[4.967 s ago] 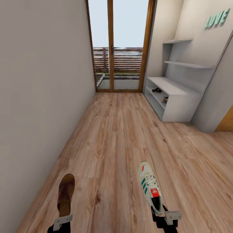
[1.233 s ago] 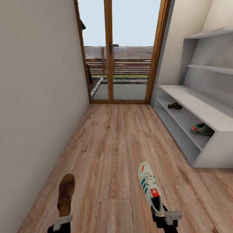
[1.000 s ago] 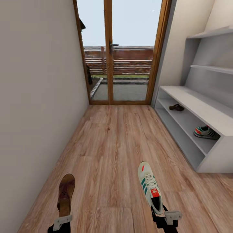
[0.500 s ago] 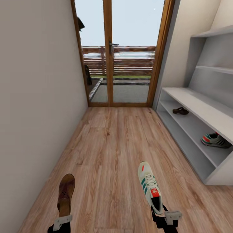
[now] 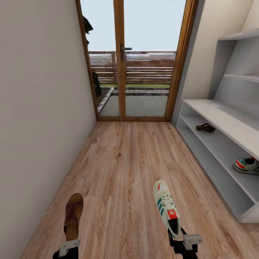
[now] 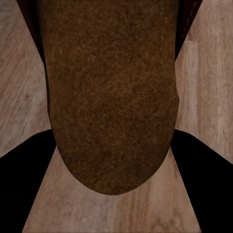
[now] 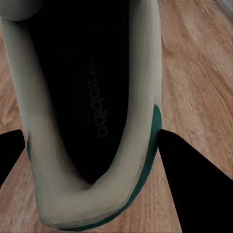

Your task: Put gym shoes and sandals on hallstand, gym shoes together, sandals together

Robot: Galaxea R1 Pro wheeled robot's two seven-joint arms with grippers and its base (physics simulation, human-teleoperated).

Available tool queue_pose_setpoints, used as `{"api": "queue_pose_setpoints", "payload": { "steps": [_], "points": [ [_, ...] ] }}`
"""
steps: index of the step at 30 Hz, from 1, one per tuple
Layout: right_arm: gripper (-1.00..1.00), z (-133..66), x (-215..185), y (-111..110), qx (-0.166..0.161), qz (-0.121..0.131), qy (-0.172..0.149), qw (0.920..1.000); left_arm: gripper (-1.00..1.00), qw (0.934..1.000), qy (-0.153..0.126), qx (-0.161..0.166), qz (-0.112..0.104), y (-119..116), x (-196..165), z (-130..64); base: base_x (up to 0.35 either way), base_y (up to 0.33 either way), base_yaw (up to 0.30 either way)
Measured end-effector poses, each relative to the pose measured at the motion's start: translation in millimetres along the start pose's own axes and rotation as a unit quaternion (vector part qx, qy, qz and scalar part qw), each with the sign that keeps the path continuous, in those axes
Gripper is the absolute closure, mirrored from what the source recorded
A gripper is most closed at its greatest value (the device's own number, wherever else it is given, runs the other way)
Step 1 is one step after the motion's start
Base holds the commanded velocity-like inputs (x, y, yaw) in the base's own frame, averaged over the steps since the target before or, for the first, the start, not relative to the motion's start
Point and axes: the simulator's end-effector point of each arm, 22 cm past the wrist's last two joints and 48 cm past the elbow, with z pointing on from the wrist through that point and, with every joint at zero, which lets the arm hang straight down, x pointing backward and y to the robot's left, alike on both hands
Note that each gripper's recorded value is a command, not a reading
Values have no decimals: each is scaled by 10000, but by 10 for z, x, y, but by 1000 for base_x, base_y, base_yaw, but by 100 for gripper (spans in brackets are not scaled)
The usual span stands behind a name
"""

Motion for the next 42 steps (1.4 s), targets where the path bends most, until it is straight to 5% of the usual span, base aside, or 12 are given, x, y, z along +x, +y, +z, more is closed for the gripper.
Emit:
{"api": "queue_pose_setpoints", "payload": {
  "steps": [42],
  "points": [
    [100, 0, -3, 3, -1, 2, -6, 10000, 100, 10000, 8, -1, 1, 2, 10, -5, 339, 0, 0]
  ]
}}
